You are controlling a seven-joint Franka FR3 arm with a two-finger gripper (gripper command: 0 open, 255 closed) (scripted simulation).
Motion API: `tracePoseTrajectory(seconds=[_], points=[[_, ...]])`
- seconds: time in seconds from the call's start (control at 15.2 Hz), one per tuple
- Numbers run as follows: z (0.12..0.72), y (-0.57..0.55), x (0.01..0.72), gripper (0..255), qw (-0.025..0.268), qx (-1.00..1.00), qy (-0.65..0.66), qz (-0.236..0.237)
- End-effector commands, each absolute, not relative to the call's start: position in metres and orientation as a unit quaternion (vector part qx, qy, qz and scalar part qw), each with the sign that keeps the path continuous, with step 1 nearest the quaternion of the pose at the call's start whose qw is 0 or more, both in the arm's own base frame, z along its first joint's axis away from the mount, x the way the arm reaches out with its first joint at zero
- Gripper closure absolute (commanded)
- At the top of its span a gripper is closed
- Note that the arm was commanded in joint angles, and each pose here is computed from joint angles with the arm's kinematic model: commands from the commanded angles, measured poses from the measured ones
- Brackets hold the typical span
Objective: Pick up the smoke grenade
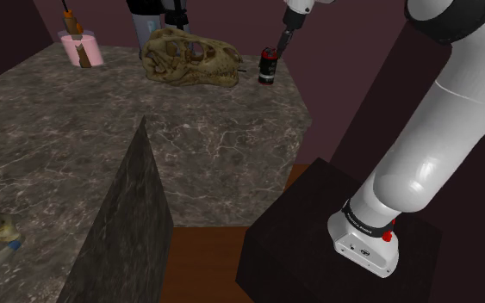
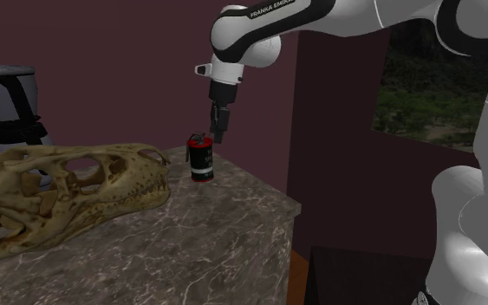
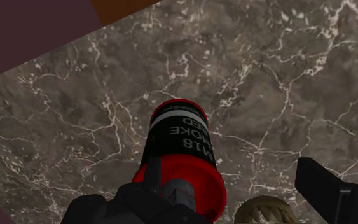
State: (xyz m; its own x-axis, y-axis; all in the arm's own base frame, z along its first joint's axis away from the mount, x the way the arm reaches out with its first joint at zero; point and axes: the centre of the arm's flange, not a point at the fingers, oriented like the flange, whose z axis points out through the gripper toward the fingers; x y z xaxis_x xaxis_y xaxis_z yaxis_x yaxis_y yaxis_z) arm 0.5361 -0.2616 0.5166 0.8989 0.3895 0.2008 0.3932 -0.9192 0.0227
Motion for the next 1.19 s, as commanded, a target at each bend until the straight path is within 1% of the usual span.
tracePoseTrajectory(seconds=[0.0, 0.07, 0.66, 0.73, 1.12], points=[[0.511, -0.279, 0.557, 0, 0.01, -0.972, -0.212, -0.104], [0.508, -0.286, 0.565, 0, 0.01, -0.971, -0.216, -0.105], [0.468, -0.286, 0.565, 0, 0.01, -0.971, -0.216, -0.105], [0.468, -0.286, 0.565, 255, 0.01, -0.971, -0.216, -0.105], [0.468, -0.285, 0.564, 255, 0.01, -0.971, -0.216, -0.105]])
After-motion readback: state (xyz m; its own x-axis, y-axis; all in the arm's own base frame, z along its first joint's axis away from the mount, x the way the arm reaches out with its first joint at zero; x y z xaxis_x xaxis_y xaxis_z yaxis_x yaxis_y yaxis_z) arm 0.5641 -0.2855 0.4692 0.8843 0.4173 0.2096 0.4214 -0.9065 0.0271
